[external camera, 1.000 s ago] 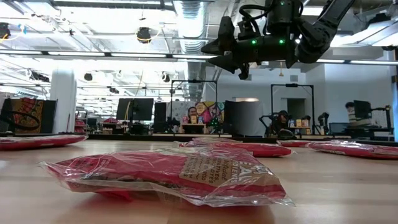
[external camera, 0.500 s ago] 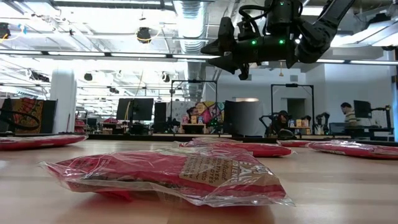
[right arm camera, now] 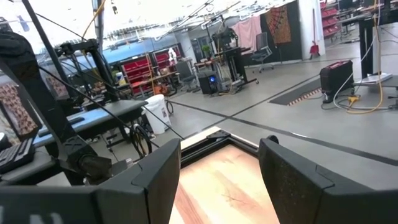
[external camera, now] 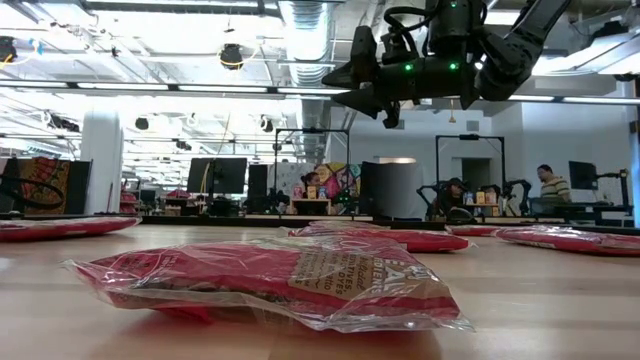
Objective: Sort popcorn bags into baskets
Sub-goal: Put the red popcorn bag into the white bin
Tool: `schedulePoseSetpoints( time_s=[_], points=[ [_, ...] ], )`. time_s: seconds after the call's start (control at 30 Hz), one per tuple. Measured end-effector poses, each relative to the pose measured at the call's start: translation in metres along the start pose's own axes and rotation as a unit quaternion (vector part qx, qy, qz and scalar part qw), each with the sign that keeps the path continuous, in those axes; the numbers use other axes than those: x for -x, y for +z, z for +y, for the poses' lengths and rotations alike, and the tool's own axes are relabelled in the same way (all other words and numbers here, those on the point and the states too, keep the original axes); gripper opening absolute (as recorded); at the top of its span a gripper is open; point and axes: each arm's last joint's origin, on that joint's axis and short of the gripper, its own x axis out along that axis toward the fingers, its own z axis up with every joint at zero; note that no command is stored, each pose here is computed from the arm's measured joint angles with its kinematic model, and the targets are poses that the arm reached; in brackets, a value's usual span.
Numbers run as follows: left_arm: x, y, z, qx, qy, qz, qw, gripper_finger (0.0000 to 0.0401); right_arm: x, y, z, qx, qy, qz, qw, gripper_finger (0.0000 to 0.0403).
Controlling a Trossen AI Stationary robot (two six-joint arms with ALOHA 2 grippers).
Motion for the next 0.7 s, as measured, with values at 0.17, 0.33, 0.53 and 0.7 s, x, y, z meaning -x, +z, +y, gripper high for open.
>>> schedulePoseSetpoints(
  time_s=[0.17,0.33,0.53,0.7],
  points=[
    [0.0000,-0.0004,0.0001,0.001,0.004,0.006,1.000,0.0049,0.0000,0.0000,0.0001,0.000,0.000,0.000,1.000,0.0240],
    [0.0001,-0.0021,-0.0019,-0.003,-0.005,0.017,1.000,0.0059,0.0000,0.0000,0.0001,0.000,0.000,0.000,1.000,0.0240],
    [0.0008,-0.0027,-0.0023,0.002,-0.007,0.019,1.000,0.0086,0.0000,0.0000,0.0001,0.000,0.000,0.000,1.000,0.0240],
    [0.0060,-0.0042,-0.0018,0.001,-0.010,0.022,1.000,0.0129,0.0000,0.0000,0.0001,0.000,0.000,0.000,1.000,0.0240]
  ],
)
